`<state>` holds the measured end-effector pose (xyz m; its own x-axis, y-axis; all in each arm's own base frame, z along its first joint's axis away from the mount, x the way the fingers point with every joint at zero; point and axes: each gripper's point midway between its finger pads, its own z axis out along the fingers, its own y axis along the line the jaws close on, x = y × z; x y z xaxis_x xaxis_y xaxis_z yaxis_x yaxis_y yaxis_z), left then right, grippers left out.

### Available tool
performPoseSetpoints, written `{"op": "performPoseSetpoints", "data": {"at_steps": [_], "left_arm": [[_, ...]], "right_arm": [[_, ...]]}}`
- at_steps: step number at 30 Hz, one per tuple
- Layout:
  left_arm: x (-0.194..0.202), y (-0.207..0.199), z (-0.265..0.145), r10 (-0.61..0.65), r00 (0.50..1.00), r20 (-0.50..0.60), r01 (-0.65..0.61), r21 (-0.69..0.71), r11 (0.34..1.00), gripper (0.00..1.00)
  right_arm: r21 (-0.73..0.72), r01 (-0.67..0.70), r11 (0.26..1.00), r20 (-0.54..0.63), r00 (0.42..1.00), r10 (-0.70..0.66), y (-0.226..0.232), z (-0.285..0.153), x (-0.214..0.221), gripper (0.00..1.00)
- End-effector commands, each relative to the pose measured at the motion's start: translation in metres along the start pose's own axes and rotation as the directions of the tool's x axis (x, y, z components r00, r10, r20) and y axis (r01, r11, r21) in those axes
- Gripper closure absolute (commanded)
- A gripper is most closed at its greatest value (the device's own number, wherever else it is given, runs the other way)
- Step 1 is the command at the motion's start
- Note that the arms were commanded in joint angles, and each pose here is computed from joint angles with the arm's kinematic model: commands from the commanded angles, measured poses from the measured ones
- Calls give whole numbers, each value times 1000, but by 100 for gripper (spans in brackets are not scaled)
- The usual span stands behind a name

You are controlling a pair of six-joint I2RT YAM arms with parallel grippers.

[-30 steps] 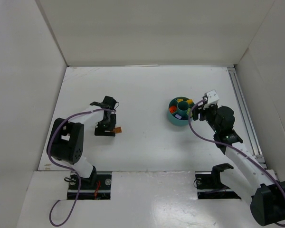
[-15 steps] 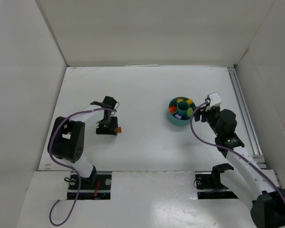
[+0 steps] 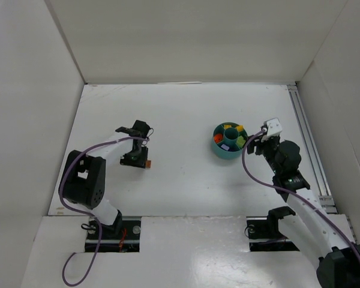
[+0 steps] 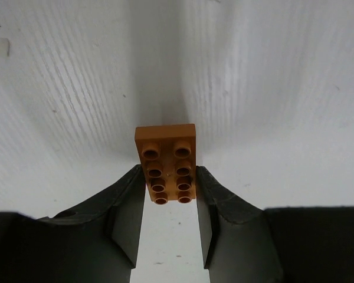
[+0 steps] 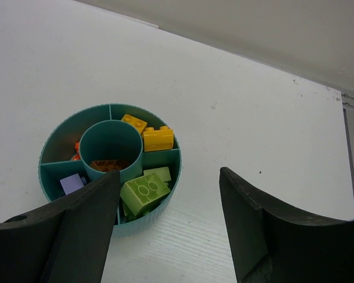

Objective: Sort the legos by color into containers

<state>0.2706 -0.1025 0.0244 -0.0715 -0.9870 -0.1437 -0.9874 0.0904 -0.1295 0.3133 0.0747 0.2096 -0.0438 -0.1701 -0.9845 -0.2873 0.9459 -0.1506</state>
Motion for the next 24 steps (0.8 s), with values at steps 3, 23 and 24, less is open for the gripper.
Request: {"op": "performPoseSetpoints", "data": {"at_steps": [3, 23, 24], "left_arm": [[-5, -36, -62, 134, 974, 180, -167, 185, 968, 76], [195, -136, -274, 219, 516, 828, -834, 428, 349, 78], [201, -138, -277, 222, 533, 816, -829, 452, 329, 78]], "right_arm": [[25, -4, 1000, 38, 999, 3, -5, -3, -8, 27], [584, -173, 793, -8, 976, 219, -90, -107, 4, 1], [626, -158, 764, -54, 968, 245, -94, -117, 17, 1]]}}
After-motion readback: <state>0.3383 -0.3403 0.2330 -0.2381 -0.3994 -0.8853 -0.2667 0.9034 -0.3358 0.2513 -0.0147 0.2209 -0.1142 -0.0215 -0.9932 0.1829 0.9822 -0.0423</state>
